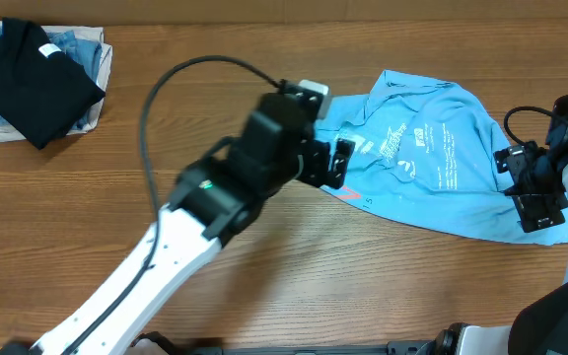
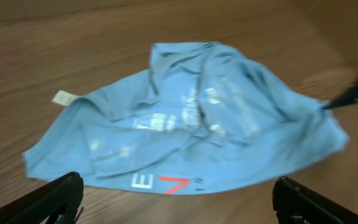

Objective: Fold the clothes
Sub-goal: 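Reach the left gripper to the shirt's left side near the collar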

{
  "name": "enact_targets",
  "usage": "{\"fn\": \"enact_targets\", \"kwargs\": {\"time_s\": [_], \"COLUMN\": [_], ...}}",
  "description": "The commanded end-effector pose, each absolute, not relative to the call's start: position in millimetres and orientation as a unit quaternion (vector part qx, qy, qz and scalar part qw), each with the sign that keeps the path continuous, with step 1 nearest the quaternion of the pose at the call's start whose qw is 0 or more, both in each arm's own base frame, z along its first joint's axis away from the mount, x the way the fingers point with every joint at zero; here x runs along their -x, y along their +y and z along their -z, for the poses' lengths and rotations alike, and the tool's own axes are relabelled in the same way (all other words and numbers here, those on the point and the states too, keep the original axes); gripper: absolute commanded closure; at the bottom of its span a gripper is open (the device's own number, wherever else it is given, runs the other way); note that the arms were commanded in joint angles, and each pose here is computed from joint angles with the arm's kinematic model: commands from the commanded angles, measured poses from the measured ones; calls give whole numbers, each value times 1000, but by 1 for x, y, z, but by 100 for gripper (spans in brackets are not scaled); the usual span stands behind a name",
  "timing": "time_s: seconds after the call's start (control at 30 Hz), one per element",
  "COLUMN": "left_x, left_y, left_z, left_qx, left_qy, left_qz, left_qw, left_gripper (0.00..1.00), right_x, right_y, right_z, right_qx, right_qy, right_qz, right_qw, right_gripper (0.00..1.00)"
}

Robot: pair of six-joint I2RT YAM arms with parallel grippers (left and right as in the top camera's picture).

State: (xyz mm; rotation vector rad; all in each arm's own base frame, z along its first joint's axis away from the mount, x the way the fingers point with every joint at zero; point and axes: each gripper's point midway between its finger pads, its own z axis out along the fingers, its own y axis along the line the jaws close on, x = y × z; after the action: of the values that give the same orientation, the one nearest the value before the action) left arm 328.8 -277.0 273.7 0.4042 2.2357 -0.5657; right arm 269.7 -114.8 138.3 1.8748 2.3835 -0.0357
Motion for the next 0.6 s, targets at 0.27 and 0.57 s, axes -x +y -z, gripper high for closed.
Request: {"fn": "enact_targets", "kwargs": {"time_s": [0.27,0.57], "left_x": [-410,-438], "left_y": [-262,-280], "left_z": [-179,-107], "left_qx": [61,91], "left_qy": [921,925], "left_qz": [203,277], "left_qw": [328,242], "left_gripper": [0,1], "right_x": [-270,-270], "right_y": [-113,-114], "right_z": [-138,-138], "right_qx": [-613,-613], "right_qy": [788,788], "right_qz": [12,11], "right_qw": [52,53], "right_gripper": [0,0]}}
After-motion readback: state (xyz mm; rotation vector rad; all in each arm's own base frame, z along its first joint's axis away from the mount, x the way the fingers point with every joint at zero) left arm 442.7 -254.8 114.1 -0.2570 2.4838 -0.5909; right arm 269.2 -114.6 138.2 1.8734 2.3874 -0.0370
